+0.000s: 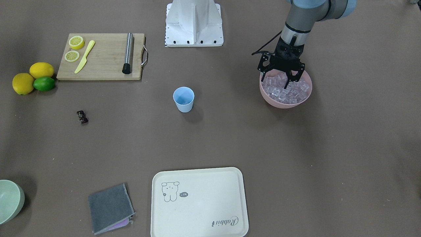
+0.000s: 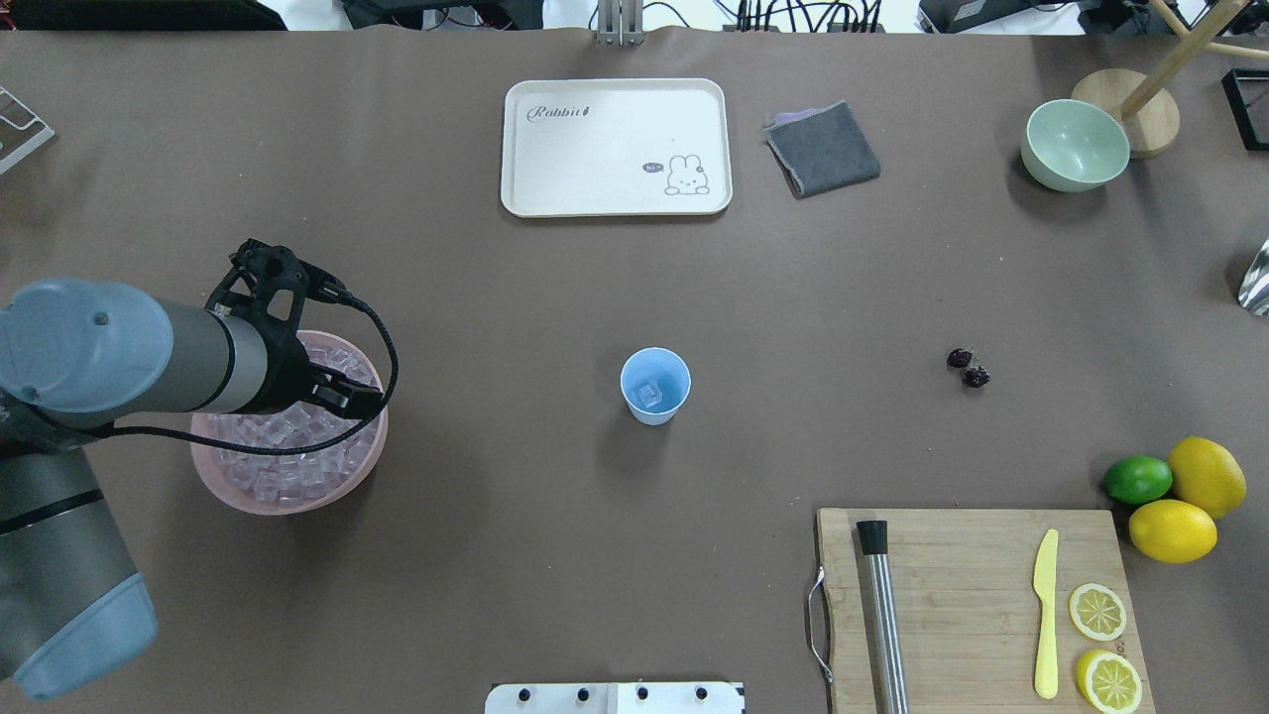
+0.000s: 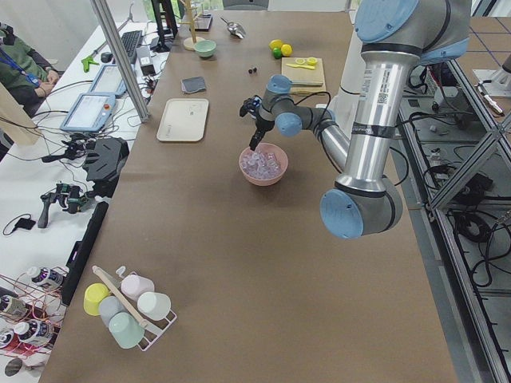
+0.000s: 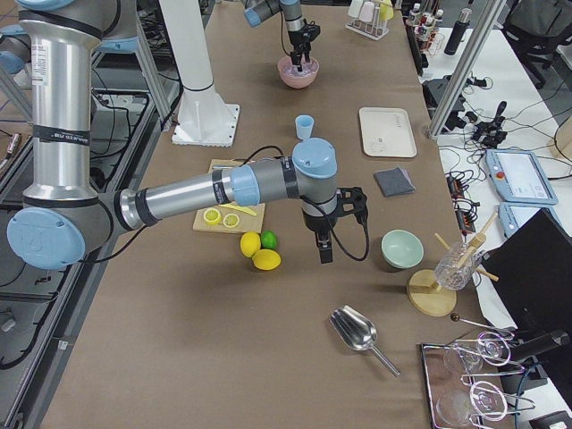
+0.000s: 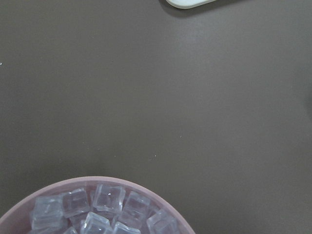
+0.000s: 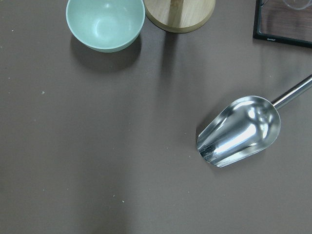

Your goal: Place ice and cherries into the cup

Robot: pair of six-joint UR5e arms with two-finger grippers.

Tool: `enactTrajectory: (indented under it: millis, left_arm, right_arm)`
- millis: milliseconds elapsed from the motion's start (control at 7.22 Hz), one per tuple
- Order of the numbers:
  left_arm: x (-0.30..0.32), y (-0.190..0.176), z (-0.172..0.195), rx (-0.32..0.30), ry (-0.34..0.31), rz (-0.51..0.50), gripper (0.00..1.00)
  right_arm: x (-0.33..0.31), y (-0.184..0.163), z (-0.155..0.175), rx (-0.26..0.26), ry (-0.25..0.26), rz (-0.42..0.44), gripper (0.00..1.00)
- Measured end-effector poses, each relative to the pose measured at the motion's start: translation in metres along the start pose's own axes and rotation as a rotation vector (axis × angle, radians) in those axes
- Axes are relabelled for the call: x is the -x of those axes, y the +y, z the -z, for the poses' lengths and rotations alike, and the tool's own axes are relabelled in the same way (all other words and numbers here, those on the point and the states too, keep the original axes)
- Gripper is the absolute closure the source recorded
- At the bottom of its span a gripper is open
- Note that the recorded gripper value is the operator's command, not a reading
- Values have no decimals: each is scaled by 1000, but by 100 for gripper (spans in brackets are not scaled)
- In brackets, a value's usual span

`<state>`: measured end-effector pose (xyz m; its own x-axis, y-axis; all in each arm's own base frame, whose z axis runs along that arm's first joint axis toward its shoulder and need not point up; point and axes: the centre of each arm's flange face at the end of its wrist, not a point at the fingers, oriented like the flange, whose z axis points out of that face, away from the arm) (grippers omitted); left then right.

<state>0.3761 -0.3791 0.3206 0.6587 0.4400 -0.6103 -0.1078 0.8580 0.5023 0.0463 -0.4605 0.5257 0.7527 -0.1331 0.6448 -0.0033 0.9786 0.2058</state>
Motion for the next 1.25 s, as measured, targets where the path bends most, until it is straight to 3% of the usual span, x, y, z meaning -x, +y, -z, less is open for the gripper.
enactTrajectory:
  millis: [554, 1247]
  left_arm:
    - [6, 4, -13, 22, -16, -87, 37]
    - [10, 6, -25, 36, -37, -88, 37]
  right_arm:
    - [1, 0, 0, 1, -3, 1, 0]
    - [1, 0, 0, 1, -4, 1, 0]
